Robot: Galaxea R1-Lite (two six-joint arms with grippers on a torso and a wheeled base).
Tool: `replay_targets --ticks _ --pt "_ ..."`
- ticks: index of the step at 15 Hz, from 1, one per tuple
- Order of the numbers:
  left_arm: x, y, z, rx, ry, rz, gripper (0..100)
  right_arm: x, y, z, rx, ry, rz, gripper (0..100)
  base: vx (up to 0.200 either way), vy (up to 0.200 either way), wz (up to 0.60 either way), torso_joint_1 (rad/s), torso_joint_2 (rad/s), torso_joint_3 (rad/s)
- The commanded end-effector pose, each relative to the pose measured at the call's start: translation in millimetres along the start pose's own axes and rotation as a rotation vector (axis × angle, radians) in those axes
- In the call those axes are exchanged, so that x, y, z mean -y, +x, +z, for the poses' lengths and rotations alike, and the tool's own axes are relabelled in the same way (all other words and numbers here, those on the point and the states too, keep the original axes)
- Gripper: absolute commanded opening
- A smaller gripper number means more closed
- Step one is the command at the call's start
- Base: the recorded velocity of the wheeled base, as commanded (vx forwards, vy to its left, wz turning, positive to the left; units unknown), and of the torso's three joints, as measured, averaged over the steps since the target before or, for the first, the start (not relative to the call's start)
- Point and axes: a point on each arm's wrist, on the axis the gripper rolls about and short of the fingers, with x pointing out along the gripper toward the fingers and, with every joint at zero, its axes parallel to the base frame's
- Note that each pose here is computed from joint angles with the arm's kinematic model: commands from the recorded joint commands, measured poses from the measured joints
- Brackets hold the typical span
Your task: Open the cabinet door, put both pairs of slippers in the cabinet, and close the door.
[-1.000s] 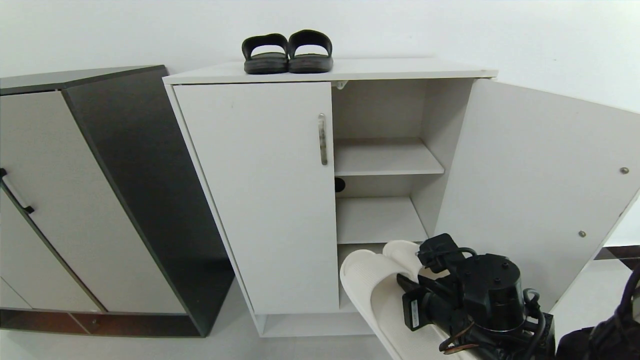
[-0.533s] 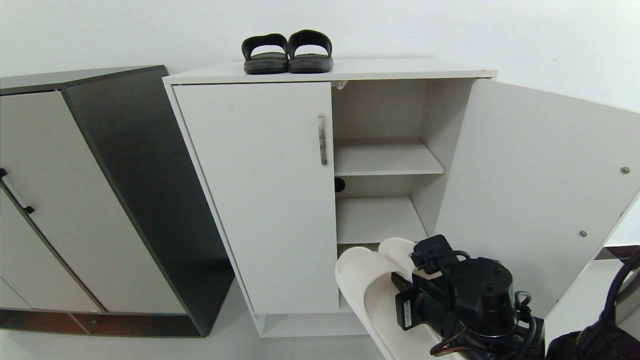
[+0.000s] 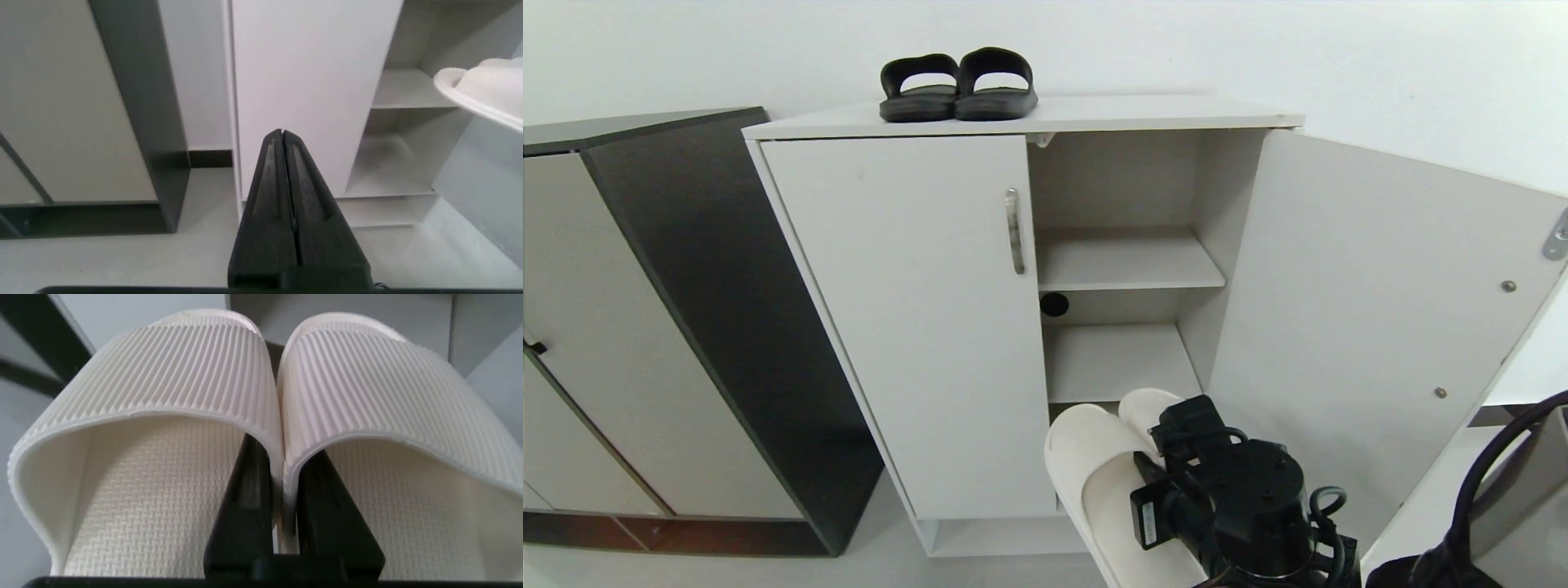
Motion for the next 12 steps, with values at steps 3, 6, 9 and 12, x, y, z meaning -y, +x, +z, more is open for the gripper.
replay_targets --ticks 3,6,9,12 --pt "0.0 0 0.1 -0.001 0.0 0.001 0 -3 0 -2 -0.003 -0.004 0.007 0 0.0 0.0 0.0 0.0 0.0 0.0" --pt "0.0 0 0.1 -0.001 0.0 0.001 0 -4 0 -2 -0.002 -0.004 0.008 0 0.0 0.0 0.0 0.0 0.0 0.0" --pt "0.0 0 0.1 -0.001 0.0 0.001 0 2 3 -2 -0.004 0.0 -0.012 0 0.0 0.0 0.0 0.0 0.0 0.0" --pt "0.0 0 0.1 -0.001 0.0 0.001 0 12 8 -1 -0.008 0.005 -0.047 0 0.0 0.0 0.0 0.0 0.0 0.0"
